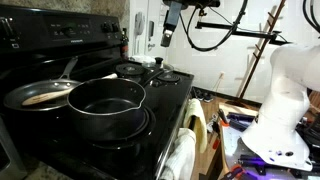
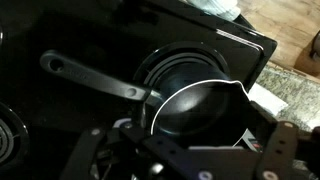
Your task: Put the lid on the pot
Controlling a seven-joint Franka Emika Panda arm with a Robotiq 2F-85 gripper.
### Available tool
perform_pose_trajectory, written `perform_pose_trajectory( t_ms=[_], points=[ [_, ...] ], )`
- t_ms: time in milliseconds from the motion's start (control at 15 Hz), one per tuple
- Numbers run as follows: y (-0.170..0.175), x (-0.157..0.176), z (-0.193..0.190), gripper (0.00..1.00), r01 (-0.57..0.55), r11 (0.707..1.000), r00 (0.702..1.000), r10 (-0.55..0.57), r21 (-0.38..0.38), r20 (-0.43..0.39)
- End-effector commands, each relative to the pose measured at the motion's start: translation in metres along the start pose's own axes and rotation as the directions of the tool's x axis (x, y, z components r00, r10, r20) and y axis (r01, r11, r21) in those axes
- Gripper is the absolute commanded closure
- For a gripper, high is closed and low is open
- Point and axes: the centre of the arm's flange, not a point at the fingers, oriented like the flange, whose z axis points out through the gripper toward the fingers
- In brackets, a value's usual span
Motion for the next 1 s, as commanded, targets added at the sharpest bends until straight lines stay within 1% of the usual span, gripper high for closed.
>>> perform_pose_trajectory(
  t_ms=[0,667,800,933],
  points=[
    [0.000,0.000,0.000,0.00,0.000,1.000,1.000,0.000,0.000,0.000],
    [0.000,0.000,0.000,0.00,0.000,1.000,1.000,0.000,0.000,0.000],
    [0.005,0.007,0.003,0.00,-0.066,0.997,0.997,0.065,-0.027,-0.036],
    [0.016,0.012,0.000,0.00,-0.112,0.993,0.990,0.109,-0.030,-0.087]
  ],
)
